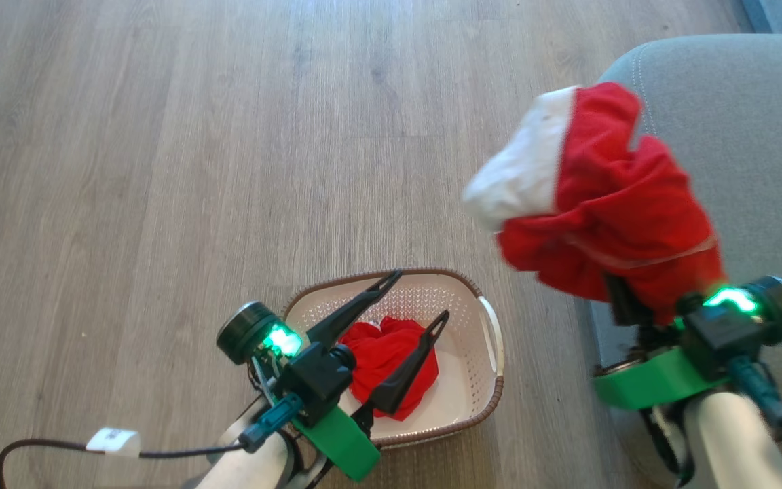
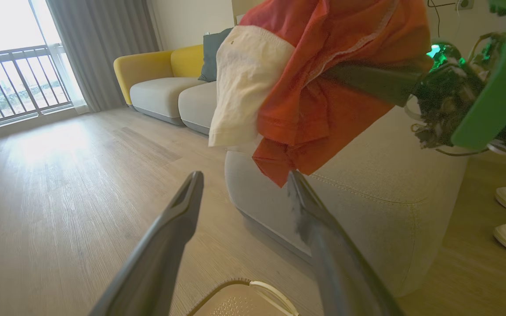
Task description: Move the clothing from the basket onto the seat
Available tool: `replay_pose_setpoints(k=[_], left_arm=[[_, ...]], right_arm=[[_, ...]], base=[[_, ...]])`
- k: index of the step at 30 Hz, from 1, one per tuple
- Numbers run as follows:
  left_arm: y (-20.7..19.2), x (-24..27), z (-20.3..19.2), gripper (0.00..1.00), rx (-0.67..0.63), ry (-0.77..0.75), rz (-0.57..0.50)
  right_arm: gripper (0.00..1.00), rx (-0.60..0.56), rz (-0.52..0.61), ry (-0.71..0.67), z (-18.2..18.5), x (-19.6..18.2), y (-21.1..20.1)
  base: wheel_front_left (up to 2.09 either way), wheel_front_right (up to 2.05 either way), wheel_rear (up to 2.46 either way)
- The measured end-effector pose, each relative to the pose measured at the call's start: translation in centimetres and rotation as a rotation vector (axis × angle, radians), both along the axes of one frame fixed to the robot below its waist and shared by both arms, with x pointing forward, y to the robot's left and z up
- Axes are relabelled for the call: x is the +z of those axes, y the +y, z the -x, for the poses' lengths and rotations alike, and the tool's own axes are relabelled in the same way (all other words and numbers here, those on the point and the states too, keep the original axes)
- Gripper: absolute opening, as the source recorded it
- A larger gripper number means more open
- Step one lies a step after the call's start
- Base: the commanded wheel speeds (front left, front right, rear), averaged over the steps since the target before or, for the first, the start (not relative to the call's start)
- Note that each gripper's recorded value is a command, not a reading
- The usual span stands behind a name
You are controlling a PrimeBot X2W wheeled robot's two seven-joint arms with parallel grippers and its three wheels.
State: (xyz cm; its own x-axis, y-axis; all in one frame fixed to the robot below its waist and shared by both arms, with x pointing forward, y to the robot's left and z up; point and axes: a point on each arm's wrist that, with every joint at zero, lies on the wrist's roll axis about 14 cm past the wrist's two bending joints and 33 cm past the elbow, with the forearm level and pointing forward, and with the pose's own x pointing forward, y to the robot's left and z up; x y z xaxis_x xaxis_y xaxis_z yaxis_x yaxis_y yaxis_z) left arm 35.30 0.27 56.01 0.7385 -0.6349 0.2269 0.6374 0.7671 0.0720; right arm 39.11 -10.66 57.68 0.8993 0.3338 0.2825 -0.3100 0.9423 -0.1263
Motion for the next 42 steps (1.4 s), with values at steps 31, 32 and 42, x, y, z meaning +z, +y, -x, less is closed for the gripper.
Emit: replay_pose_setpoints(k=[31, 32, 42], left_arm=[[-0.8, -6.2, 3.1, 1.0, -0.045, 0.187, -0.066], [-0.8, -6.2, 3.1, 1.0, -0.044, 0.187, -0.066], [-0.8, -6.1, 3.3, 1.0, -0.046, 0.185, -0.065]], right_arm=[[0.0, -0.313, -0.054, 0.217, 2.0, -6.8, -9.1], [0.0, -0.312, -0.056, 0.217, 2.0, -6.8, -9.1], [0.0, -0.31, -0.057, 0.212, 2.2, -6.6, -9.0]], base=[[0.0, 0.0, 0.0], [0.0, 0.0, 0.0], [0.0, 0.0, 0.0]])
